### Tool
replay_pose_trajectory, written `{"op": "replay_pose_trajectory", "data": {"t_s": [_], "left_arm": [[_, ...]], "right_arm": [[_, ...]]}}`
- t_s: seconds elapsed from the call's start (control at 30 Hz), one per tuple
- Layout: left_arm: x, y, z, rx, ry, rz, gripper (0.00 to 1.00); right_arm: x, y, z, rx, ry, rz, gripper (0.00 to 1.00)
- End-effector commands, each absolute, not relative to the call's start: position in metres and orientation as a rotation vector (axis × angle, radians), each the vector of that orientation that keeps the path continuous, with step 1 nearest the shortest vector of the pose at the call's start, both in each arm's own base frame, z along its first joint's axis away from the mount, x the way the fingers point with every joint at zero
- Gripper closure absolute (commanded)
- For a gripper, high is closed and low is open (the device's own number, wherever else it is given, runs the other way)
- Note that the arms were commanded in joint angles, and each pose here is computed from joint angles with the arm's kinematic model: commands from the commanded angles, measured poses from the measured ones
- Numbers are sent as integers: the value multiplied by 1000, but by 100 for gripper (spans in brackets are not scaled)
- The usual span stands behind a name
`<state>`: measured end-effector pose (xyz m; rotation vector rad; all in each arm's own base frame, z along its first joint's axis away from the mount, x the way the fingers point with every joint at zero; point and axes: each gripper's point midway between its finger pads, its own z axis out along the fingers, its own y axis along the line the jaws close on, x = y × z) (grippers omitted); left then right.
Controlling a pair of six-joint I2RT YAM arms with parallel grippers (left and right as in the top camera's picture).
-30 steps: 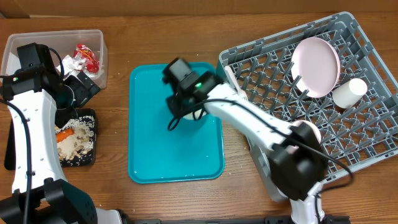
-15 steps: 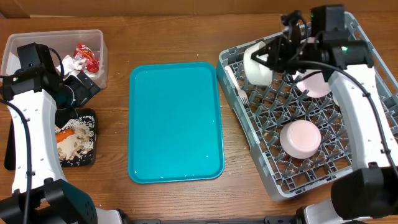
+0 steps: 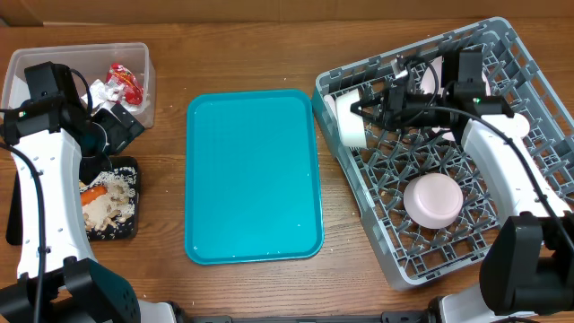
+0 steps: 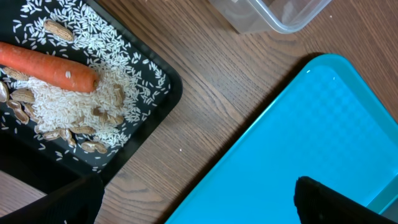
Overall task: Sort waste into correct bins and load items into the dishwasher rack
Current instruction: 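Carry the white bowl right and set it upside down in the rack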
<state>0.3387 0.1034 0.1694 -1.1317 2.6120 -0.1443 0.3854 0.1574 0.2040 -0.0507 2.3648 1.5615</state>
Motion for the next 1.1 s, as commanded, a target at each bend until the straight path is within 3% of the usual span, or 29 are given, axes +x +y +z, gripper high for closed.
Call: {"op": "replay_pose_trajectory", "data": {"t_s": [0.0,0.67,0.77,1.07], "left_arm": [[341,101,177,-1120,2595,-146,0],[341,102,177,-1122,2593,-145,0],[341,102,177,-1122,2593,-145,0],[341,102,177,-1122,2593,-145,0]], "right_arm": [[380,158,197,-43,2360,1606,96],[406,137,179,183,2414,1419,96],[410,127,179,213,2402,1409,90],[426,101,180,287,2356,1330,89]]}}
